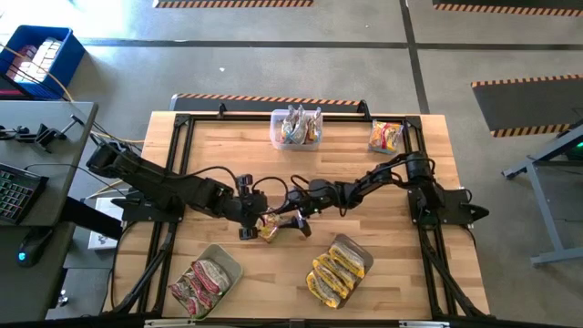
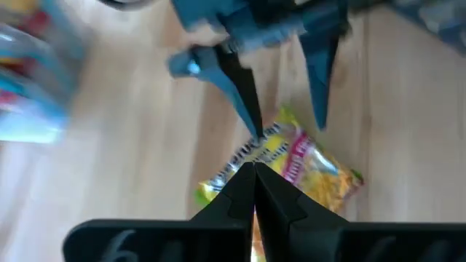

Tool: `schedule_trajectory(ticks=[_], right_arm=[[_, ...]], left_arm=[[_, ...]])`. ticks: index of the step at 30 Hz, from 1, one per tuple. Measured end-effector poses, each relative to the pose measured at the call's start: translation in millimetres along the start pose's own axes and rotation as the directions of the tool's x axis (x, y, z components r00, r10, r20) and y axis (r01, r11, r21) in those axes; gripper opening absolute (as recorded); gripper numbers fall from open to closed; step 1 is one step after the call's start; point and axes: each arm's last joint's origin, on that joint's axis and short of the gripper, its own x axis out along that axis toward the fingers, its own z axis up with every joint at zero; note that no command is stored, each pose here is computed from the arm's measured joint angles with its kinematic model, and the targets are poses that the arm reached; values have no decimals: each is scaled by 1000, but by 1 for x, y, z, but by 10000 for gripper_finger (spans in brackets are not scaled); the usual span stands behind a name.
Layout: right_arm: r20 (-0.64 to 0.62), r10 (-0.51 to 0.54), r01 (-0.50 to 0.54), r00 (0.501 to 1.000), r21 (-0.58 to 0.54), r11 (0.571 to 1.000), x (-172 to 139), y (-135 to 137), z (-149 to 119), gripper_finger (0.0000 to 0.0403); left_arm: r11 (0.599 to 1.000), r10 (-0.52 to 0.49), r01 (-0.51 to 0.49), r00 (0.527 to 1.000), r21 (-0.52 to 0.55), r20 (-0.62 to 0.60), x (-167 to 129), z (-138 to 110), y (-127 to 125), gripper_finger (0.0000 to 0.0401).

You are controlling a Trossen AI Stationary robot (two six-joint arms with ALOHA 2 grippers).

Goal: Sort Maruchan noodles
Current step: Put the green noodle pack into the gray bin

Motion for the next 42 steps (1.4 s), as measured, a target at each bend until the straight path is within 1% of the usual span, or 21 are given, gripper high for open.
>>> schedule_trajectory(ticks=[4,8,10,14,18,20,24,28,31,35,38,40,42], right_arm=[[-48,45,-45,998,6,999,-4,4,1,214],[-122,72,-71,990,13,997,-14,9,2,177],[-143,77,-77,987,2,997,-19,14,6,168],[-200,57,-61,978,-15,998,-36,22,10,167],[-216,15,-23,976,-35,999,-50,29,17,178],[-210,8,-19,978,-49,999,-56,32,21,184],[-199,3,-17,980,-64,998,-65,36,24,190],[-204,1,-14,979,-64,998,-66,37,24,190],[-214,-9,-5,977,-62,998,-66,37,23,190],[-225,-32,16,974,-73,997,-66,39,21,190],[-238,-55,33,970,-93,995,-65,40,18,190],[-240,-86,64,967,-98,993,-66,39,18,190],[-245,-107,84,964,-100,991,-66,38,17,190]], left_arm=[[999,-53,51,991,-17,-122,28,-14,6,17],[990,-134,121,971,-77,-196,57,-31,16,53],[983,-171,155,967,-97,-187,69,-36,22,75],[969,-229,212,962,-124,-146,82,-38,35,119],[960,-268,257,958,-112,-99,87,-34,48,154],[958,-279,268,954,-103,-106,91,-35,56,166],[946,-314,296,938,-133,-147,103,-39,71,181],[925,-366,338,915,-171,-170,117,-44,79,184],[906,-414,381,888,-183,-202,129,-49,81,184],[857,-512,482,837,-181,-193,141,-50,79,180],[847,-530,507,828,-156,-184,145,-50,77,155],[836,-548,532,819,-136,-171,146,-50,76,124],[810,-586,575,796,-114,-149,146,-48,75,83]])
